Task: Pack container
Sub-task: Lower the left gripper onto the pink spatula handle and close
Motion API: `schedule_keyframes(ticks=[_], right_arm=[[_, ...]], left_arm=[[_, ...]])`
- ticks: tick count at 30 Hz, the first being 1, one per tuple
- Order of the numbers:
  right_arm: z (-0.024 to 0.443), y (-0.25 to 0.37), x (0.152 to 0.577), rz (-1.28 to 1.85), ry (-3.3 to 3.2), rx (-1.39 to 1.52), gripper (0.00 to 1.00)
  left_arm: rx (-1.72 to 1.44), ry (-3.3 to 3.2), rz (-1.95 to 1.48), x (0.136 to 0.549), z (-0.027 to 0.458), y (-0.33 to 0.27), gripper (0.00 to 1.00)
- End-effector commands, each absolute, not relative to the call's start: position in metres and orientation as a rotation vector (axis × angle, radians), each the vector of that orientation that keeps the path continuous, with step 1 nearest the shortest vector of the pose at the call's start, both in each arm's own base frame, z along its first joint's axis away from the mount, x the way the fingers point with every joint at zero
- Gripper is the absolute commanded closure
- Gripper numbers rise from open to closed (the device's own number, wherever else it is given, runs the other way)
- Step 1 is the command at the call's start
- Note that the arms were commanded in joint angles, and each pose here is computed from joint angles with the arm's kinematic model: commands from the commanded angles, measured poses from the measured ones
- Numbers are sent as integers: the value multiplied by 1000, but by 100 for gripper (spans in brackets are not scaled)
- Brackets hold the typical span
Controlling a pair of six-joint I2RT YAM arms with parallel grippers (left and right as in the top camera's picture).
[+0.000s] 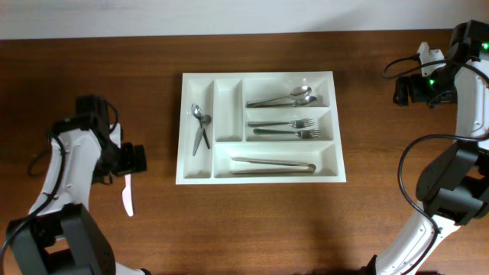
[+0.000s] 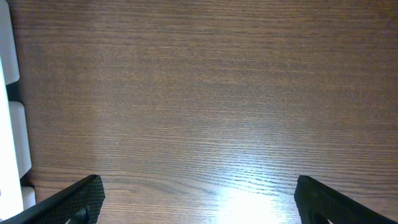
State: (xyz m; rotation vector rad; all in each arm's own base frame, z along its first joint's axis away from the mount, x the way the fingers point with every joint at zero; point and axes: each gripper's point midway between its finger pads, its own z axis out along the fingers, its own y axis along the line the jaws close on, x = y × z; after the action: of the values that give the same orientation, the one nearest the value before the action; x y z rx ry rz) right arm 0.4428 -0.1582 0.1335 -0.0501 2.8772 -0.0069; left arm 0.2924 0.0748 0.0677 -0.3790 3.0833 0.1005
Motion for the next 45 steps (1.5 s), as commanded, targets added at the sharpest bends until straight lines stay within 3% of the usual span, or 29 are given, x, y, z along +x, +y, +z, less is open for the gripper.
schedule_keyframes(ticks=[1, 28, 30, 37, 45], right_arm=[[129, -158, 443, 7, 2882, -63, 1], [129, -158, 443, 7, 2882, -63, 1], [129, -158, 443, 7, 2882, -63, 1], [129, -158, 443, 7, 2882, -63, 1], [129, -158, 443, 7, 2882, -63, 1]], left_arm=[[-403, 3068, 112, 289, 49, 76, 1], [-448, 3154, 42, 293, -23, 70, 0], [-447, 3148, 43, 294, -23, 71, 8], [-445, 3130, 46, 299, -24, 72, 63], [-444, 3127, 51, 299, -23, 72, 92]])
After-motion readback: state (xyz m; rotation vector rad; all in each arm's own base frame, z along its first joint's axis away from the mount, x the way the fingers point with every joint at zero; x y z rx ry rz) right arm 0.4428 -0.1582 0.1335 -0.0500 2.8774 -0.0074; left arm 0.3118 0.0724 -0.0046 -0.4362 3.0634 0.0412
